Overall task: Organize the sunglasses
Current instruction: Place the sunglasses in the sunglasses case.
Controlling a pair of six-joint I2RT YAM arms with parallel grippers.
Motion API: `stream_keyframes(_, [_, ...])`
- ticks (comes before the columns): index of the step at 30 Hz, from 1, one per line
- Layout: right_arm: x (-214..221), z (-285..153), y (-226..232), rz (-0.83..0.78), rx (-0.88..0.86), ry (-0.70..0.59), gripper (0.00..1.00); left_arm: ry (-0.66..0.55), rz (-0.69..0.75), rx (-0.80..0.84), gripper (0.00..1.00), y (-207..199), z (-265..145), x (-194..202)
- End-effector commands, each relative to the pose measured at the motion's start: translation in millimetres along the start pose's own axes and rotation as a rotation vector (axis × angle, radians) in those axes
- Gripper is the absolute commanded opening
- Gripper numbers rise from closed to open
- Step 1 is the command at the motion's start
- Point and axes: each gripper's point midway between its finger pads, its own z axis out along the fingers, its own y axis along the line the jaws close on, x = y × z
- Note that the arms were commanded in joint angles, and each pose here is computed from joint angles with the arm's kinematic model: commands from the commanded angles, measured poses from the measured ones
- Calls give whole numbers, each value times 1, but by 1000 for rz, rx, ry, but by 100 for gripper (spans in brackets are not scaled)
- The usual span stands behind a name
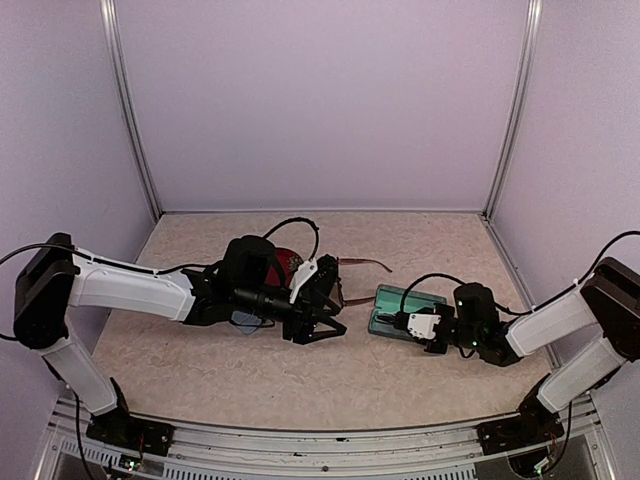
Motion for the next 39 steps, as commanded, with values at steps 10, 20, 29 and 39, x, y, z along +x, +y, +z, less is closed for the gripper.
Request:
stream_keyframes(10, [-4,-1,-14,21,17,13,38,10,10,2,60,0,5,2])
stream_keyframes(20, [-5,-1,-13,48,-17,25,42,14,8,1,60,1,6,2])
stream_keyframes(29, [-11,-2,-12,74,-36,5,44,16,6,2,60,1,7,3])
stream_keyframes(39, [-13,0,-11,107,-48,-2,43,18,3,-2,60,1,6,4])
